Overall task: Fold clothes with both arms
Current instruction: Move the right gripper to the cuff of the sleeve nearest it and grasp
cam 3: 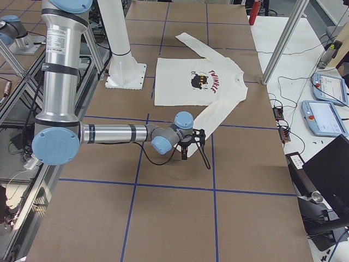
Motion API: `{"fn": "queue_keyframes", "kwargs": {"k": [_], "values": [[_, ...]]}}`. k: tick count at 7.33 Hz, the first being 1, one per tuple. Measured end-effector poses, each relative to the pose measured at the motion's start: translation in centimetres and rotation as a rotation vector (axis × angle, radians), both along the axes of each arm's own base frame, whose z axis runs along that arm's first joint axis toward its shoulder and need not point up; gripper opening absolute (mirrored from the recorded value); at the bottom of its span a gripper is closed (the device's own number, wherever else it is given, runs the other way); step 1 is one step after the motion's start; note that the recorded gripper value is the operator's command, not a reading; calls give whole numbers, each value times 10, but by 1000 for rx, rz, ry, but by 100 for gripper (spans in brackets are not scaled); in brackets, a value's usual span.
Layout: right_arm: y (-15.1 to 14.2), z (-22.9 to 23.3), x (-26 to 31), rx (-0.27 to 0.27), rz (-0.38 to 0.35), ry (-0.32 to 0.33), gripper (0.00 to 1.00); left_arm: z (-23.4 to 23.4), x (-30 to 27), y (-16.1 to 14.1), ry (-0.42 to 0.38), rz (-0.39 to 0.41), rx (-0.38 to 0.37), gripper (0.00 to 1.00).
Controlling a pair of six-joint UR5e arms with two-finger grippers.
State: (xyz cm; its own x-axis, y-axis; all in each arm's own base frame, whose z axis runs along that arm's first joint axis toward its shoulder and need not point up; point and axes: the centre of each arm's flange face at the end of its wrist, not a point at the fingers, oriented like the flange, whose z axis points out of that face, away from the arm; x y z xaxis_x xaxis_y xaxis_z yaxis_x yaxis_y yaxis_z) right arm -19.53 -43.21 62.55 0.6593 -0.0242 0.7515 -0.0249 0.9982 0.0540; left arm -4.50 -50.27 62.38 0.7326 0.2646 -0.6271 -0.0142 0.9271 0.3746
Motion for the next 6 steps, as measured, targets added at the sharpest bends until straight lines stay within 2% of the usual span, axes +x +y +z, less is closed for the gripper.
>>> {"fn": "queue_keyframes", "kwargs": {"k": [6], "values": [[3,-2,-21,7,-34,7,100,0,0,0,1,1,3,100]]}}
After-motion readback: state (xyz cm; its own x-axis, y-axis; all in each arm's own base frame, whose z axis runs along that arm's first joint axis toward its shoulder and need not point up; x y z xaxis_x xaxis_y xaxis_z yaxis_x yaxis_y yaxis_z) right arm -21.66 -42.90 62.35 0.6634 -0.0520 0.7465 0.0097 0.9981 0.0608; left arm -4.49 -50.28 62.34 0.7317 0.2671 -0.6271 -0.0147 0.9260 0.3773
